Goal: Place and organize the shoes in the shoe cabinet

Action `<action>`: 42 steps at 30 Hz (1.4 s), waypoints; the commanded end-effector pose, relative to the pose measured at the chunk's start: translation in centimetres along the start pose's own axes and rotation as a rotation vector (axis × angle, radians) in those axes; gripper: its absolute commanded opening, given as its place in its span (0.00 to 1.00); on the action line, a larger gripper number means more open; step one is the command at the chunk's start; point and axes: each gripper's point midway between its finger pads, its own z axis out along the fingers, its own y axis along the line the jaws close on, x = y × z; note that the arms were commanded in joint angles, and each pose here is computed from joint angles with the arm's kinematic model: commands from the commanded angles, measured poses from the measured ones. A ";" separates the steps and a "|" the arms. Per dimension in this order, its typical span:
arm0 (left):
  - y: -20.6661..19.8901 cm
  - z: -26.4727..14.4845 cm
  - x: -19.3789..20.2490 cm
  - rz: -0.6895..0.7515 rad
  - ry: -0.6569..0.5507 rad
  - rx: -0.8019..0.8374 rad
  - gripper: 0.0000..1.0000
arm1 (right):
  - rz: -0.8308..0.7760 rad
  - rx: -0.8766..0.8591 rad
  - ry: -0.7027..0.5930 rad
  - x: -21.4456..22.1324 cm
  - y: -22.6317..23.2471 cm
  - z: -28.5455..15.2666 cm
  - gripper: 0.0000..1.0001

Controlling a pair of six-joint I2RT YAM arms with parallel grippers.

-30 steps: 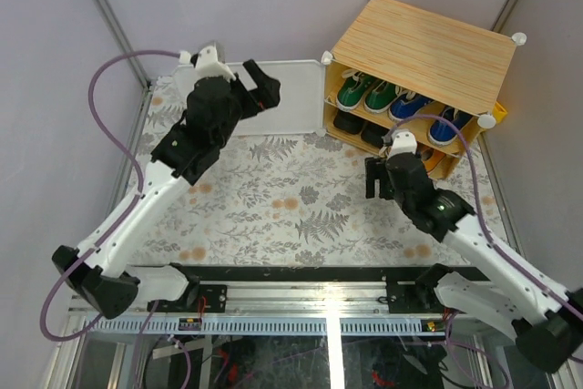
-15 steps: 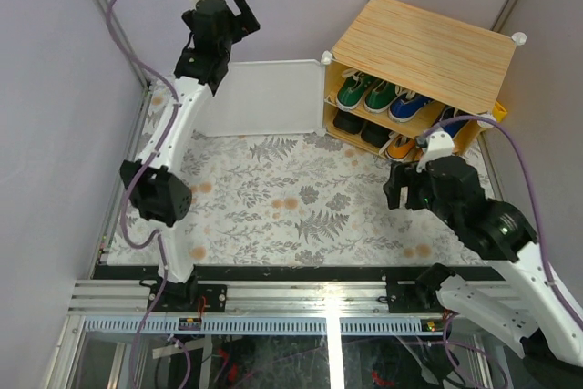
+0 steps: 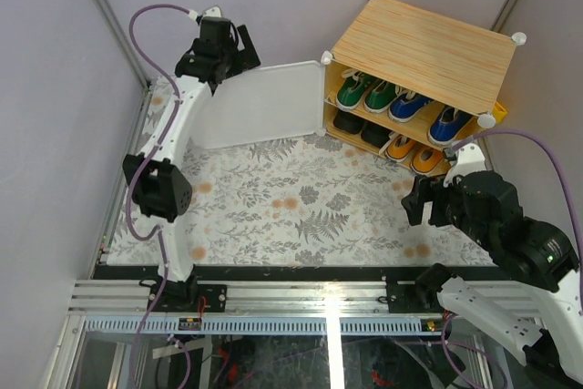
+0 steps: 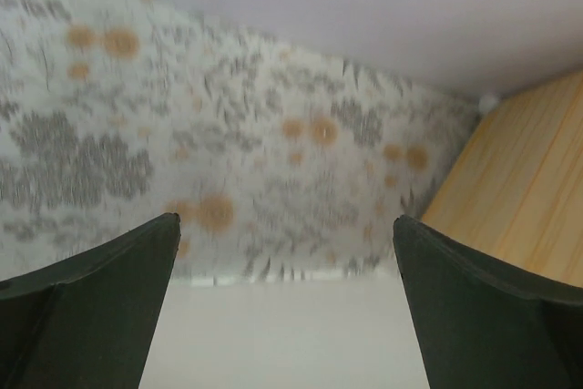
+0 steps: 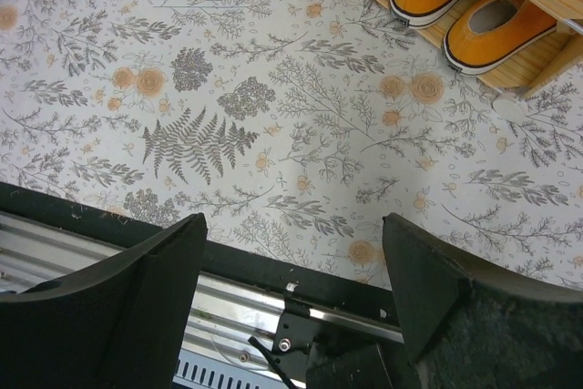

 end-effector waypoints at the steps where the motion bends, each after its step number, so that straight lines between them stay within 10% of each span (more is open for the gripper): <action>1: -1.2 -5.5 3.4 -0.004 0.148 0.112 1.00 | -0.001 -0.002 -0.027 -0.8 -0.1 -1.1 0.85; 17: -7.8 -26.0 19.3 0.125 0.431 0.586 1.00 | 0.024 -0.005 -0.223 -5.9 -0.6 -4.7 0.85; 28: -13.5 -25.8 30.7 0.155 0.540 0.812 1.00 | 0.019 0.007 -0.248 -7.6 -0.3 -4.3 0.85; 42: -26.0 -16.9 34.1 0.001 0.271 0.780 1.00 | 0.034 0.059 -0.305 -9.4 -0.3 -2.2 0.85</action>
